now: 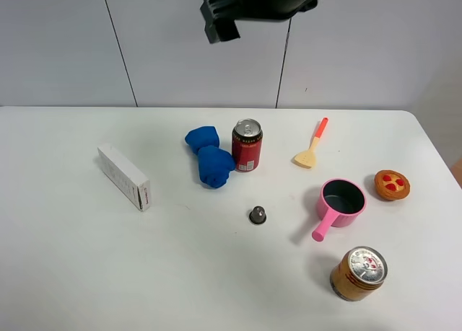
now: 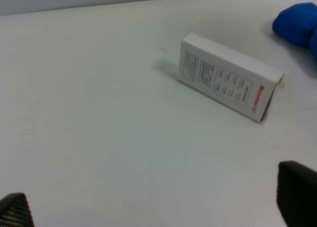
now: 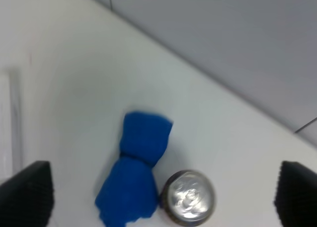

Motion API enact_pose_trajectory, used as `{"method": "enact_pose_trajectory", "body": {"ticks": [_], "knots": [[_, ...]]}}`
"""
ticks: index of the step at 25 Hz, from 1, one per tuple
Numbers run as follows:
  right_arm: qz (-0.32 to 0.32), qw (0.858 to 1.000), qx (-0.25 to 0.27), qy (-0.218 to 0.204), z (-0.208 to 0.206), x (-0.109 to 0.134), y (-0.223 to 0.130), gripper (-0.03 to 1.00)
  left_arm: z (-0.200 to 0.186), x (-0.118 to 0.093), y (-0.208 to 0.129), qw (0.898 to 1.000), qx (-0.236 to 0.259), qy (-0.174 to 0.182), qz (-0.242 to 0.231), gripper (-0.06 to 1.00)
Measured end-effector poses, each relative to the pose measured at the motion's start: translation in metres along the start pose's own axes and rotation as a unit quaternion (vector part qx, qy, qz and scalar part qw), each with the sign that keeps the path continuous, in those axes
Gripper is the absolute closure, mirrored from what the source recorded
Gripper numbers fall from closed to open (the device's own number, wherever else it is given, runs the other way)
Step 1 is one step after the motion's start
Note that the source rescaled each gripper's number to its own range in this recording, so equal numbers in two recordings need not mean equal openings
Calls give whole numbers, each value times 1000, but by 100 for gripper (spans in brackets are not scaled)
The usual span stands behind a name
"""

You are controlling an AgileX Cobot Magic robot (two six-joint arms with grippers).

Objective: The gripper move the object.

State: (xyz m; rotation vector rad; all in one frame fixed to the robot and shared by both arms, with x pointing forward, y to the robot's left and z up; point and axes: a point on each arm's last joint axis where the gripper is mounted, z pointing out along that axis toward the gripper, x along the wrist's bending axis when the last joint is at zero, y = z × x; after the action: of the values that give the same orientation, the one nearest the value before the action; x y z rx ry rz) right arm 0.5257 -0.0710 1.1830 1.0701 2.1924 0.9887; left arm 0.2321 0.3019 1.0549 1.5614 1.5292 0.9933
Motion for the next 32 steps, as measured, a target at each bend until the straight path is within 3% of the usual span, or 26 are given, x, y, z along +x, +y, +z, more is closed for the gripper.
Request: {"method": "enact_pose_trajectory", "body": {"ticks": [2,4,11,15,18,25,32], "knots": [[-6,999,-18,-34,-20,-9,-4,4,0,0,0,1000,0,0,0,-6],[0,997,-26,-71,-35,-18,-14,-1,0,0,0,1000,0,0,0,-6],[85,980,-57,-169,-96,-64,-65,-3,0,0,0,1000,0,0,0,-6],[149,964,-47,-217,-124,-95,-108,-3,0,0,0,1000,0,0,0,-6],[174,952,-67,-245,-156,-103,-139,-3,0,0,0,1000,0,0,0,-6],[204,928,-152,-272,-227,-75,-203,-3,0,0,0,1000,0,0,0,-6],[239,925,-142,-258,-234,-40,-262,-3,0,0,0,1000,0,0,0,-6]]}}
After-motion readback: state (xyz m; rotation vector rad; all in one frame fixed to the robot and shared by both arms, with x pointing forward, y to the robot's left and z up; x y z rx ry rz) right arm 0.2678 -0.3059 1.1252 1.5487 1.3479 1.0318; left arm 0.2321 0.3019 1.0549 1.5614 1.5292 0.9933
